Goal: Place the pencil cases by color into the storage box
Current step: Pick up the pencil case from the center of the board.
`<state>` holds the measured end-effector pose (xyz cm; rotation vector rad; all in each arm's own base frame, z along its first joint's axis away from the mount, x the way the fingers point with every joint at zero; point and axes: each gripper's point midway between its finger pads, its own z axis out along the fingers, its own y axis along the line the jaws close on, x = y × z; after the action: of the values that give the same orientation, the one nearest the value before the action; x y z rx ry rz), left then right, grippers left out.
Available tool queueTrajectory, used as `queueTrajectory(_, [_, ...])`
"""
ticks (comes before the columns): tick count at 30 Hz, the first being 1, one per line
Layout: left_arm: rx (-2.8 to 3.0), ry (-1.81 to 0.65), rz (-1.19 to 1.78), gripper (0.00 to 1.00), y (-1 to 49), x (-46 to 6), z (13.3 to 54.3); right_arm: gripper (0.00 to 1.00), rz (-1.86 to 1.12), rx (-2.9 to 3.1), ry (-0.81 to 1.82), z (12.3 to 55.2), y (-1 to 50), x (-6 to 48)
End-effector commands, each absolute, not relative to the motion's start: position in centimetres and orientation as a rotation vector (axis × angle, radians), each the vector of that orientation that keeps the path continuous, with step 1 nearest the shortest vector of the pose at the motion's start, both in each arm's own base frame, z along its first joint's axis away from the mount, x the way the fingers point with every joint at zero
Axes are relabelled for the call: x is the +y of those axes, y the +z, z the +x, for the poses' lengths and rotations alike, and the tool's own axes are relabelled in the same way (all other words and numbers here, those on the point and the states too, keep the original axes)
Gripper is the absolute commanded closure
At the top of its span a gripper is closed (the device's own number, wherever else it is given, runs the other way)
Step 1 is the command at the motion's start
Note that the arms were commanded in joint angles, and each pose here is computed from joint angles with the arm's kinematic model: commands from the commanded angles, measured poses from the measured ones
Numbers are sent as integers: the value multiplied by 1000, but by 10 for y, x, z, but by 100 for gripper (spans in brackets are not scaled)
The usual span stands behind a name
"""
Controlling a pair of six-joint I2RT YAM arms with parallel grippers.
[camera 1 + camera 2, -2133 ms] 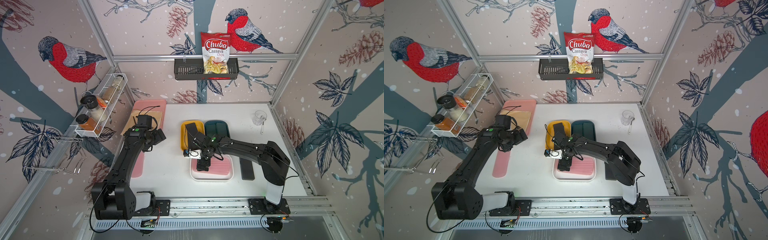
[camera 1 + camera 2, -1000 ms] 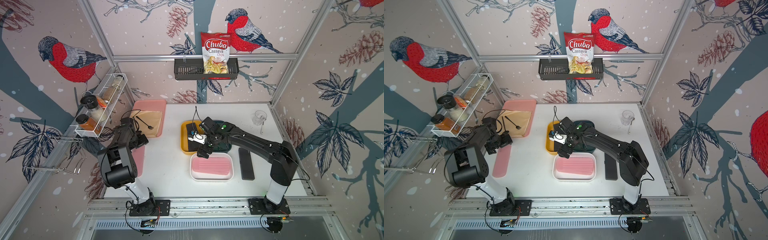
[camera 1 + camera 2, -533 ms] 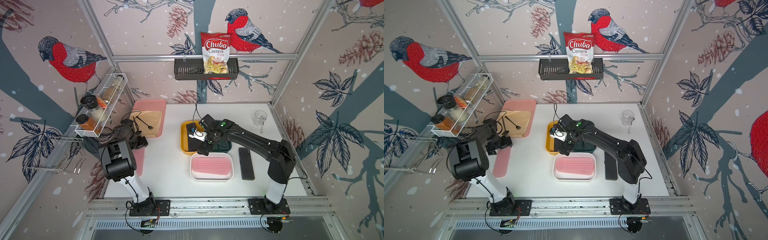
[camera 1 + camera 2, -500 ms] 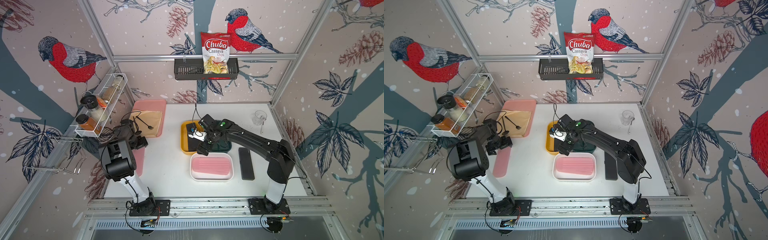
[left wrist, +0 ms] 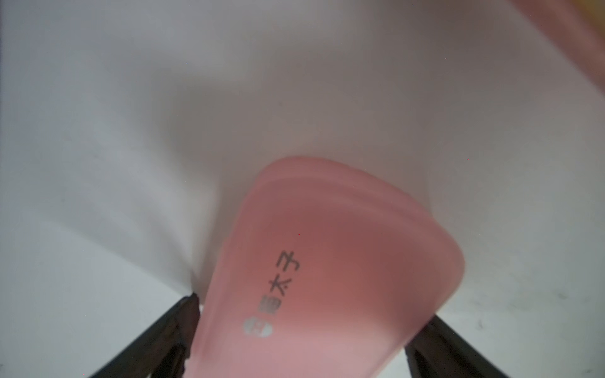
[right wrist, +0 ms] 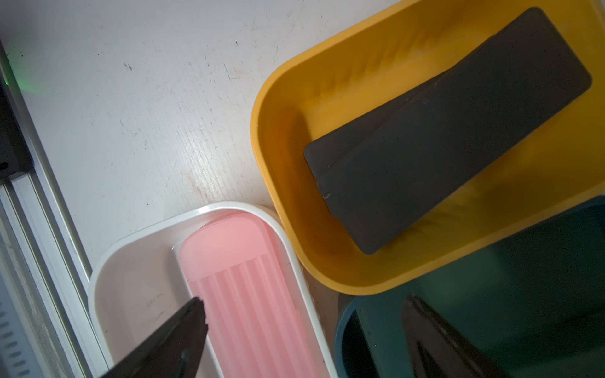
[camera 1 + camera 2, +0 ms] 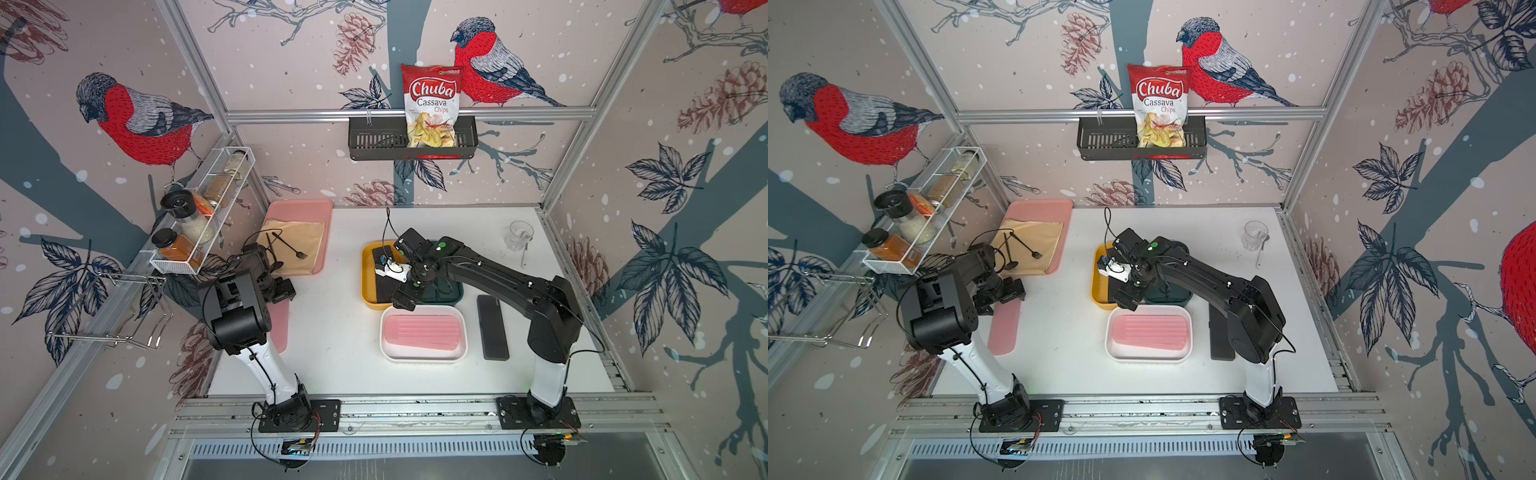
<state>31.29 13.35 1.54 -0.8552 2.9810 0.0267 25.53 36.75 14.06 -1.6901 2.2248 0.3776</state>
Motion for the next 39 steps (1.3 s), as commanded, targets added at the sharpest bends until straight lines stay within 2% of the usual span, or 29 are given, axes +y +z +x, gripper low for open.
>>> queueTrajectory(1, [2998, 7, -887, 3, 6, 131, 308, 3, -1702, 2232, 360, 255, 139, 365])
queueTrajectory(10, [3020, -36, -912, 4, -7, 123, 300, 3, -1702, 2234, 358, 255, 137, 366])
queueTrajectory(22, [2987, -14, -919, 26, 3, 126, 302, 3, -1701, 2235, 355, 254, 136, 367])
queueTrajectory(39, [2837, -70, -906, 30, 53, 121, 315, 3, -1593, 2224, 409, 264, 150, 372])
